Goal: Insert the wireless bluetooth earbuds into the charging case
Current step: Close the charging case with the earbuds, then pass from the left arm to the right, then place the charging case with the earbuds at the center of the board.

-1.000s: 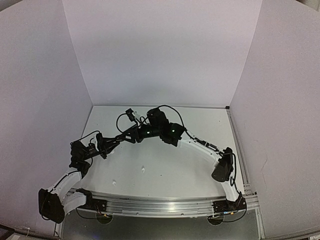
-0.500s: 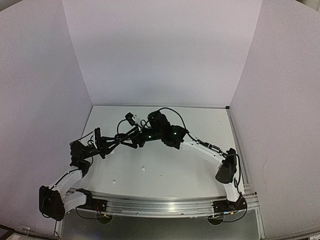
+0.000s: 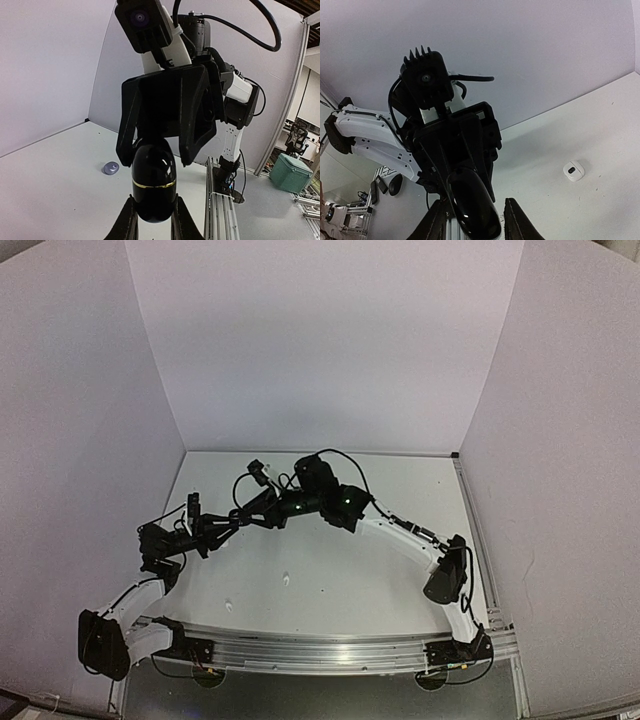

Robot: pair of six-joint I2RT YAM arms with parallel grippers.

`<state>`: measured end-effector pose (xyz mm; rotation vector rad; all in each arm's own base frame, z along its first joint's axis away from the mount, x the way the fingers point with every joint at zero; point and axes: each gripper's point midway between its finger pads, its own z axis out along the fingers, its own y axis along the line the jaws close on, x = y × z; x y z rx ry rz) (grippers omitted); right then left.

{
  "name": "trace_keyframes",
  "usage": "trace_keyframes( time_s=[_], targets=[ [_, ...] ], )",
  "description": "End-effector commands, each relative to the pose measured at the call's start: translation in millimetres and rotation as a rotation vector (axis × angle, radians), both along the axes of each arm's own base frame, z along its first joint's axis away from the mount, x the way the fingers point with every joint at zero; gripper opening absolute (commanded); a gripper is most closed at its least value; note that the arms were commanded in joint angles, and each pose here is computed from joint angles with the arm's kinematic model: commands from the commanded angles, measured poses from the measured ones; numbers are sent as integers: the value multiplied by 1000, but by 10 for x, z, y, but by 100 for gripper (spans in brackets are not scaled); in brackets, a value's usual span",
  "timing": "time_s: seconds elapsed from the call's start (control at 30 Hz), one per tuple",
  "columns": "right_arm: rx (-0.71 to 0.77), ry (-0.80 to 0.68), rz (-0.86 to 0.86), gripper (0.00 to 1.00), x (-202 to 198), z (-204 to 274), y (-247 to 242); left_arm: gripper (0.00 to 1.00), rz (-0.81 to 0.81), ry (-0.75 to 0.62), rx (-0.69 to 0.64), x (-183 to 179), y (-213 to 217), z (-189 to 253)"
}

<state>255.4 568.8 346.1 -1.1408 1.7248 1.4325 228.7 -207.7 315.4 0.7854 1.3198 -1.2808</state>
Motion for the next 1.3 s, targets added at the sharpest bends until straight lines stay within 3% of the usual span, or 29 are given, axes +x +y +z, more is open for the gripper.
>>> trace_keyframes(
  time_s=[0.0, 0.47, 0.67, 0.7, 0.9, 0.93, 1.1, 1.27],
  targets=[
    [32, -1, 37, 35, -20, 81, 28, 0, -11, -89, -29, -47, -1, 279],
    [30, 50, 102, 0, -86, -21, 77, 0, -13, -102, -28, -56, -8, 278],
    [34, 44, 104, 0, -88, -4, 63, 2, 21, -77, -36, 8, 8, 257],
    [31, 43, 93, 0, -70, -11, 54, 11, 33, -66, -37, 34, 14, 241],
    [7, 53, 14, 0, 94, -39, -94, 95, 60, -62, -10, 52, 27, 171],
    [-2, 60, 1, 0, 114, -67, -127, 99, 66, -74, 0, 35, 33, 165],
    [-57, 115, -108, 0, 362, -219, -436, 100, 196, -69, 86, 72, 136, -4],
    [-184, 256, -269, 0, 813, -777, -1077, 100, 316, -82, 143, 119, 259, -109]
  ],
)
